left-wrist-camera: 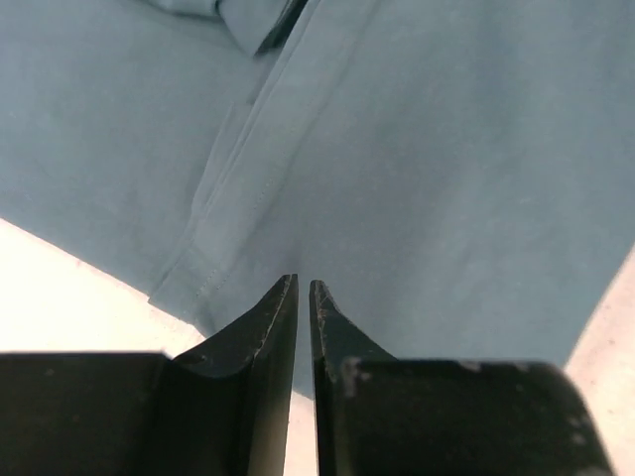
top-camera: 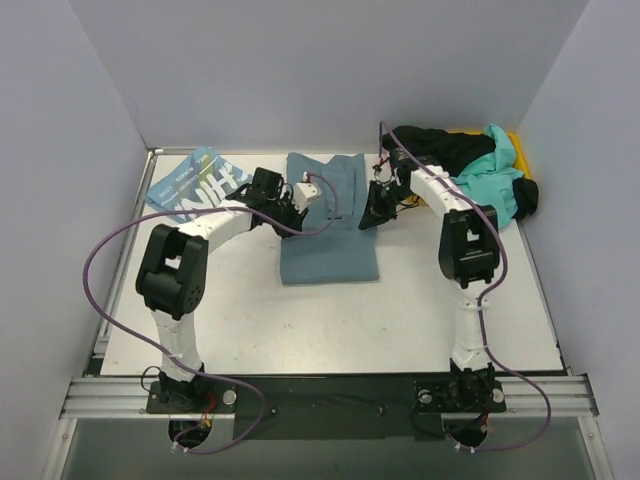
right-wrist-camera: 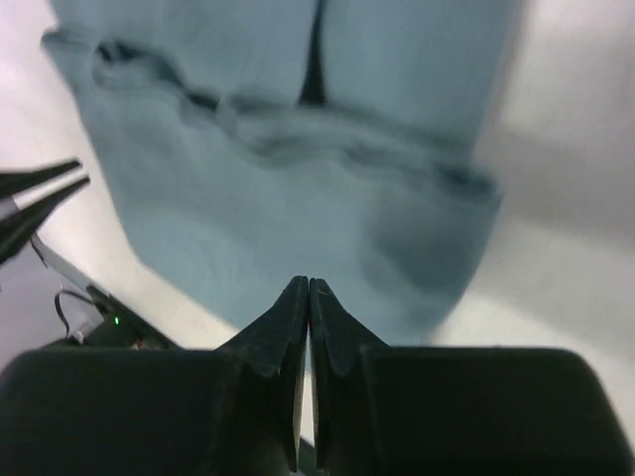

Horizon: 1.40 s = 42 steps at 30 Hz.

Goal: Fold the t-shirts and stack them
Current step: Fold the folded rectangular tshirt in 1/3 of the way

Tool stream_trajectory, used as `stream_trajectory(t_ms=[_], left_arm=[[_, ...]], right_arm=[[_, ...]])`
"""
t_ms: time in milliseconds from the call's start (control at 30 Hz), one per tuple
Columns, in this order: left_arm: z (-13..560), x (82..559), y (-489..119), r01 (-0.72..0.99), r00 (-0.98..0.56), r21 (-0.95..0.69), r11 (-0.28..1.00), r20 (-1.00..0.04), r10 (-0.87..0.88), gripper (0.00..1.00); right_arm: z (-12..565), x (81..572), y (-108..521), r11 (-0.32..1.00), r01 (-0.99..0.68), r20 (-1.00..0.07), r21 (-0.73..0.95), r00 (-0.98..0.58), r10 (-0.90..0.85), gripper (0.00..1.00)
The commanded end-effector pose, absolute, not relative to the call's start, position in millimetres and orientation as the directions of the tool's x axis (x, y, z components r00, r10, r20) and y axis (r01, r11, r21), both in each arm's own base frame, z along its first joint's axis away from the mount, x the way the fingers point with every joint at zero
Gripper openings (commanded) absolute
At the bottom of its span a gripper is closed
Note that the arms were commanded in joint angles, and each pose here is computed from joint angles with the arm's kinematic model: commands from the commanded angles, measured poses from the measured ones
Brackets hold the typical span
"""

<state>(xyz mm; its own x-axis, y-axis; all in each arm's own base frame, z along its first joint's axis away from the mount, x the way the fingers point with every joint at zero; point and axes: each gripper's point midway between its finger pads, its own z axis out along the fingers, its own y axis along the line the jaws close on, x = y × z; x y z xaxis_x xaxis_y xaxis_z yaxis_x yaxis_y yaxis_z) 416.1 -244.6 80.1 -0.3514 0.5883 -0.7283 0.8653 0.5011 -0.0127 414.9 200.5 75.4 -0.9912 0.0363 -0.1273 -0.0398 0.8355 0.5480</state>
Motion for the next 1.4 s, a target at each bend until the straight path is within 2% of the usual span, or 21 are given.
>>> stream_trajectory(t_ms=[0,100,267,433,567,700,767,833,933,1000,1067,1133,1233,1367], left_arm=[[66,449,-236,0.820,-0.384,0.020,0.572,-0.722,0.575,0.20],[50,465,-222,0.783,-0.415,0.070,0.618,-0.680,0.604,0.20],[44,476,-213,0.745,-0.467,0.061,0.664,-0.663,0.585,0.20],[95,474,-226,0.779,-0.393,0.063,0.624,-0.726,0.564,0.24],[132,448,-235,0.831,-0.303,0.095,0.548,-0.749,0.589,0.27],[112,385,-244,0.923,-0.226,0.061,0.380,-0.714,0.663,0.27],[93,365,-245,0.935,-0.220,0.059,0.349,-0.677,0.703,0.27],[76,358,-242,0.926,-0.254,0.051,0.374,-0.650,0.717,0.27],[63,352,-238,0.914,-0.311,0.008,0.405,-0.625,0.716,0.27],[54,354,-233,0.906,-0.323,0.025,0.422,-0.605,0.728,0.28],[38,355,-223,0.905,-0.316,0.059,0.421,-0.568,0.760,0.28],[28,354,-212,0.908,-0.301,0.097,0.408,-0.527,0.795,0.28],[31,346,-203,0.921,-0.259,0.127,0.369,-0.507,0.822,0.28],[68,325,-216,0.958,-0.168,0.099,0.271,-0.572,0.803,0.32]], right_arm=[[46,452,193,0.836,0.059,-0.094,0.546,-0.987,0.131,0.00],[27,461,190,0.839,0.111,-0.062,0.532,-0.984,0.169,0.00],[36,473,185,0.850,0.108,-0.106,0.516,-0.976,0.189,0.00],[84,473,180,0.858,0.031,-0.218,0.513,-0.962,0.165,0.00],[111,435,176,0.880,-0.034,-0.262,0.473,-0.959,0.104,0.02],[99,379,198,0.868,-0.091,-0.218,0.489,-0.976,0.020,0.02],[77,355,206,0.867,-0.085,-0.160,0.490,-0.987,-0.007,0.01],[50,336,203,0.875,-0.027,-0.078,0.483,-0.997,0.012,0.00],[18,325,185,0.898,0.048,-0.024,0.438,-0.998,0.065,0.00],[-1,314,167,0.933,0.068,0.007,0.355,-0.998,0.069,0.00],[-9,303,161,0.938,0.075,0.043,0.339,-0.997,0.065,0.00],[-6,297,158,0.935,0.083,0.047,0.344,-0.996,0.071,0.00],[11,295,152,0.937,0.069,-0.004,0.341,-0.997,0.075,0.00],[35,291,147,0.930,0.097,-0.030,0.354,-0.993,0.115,0.00]])
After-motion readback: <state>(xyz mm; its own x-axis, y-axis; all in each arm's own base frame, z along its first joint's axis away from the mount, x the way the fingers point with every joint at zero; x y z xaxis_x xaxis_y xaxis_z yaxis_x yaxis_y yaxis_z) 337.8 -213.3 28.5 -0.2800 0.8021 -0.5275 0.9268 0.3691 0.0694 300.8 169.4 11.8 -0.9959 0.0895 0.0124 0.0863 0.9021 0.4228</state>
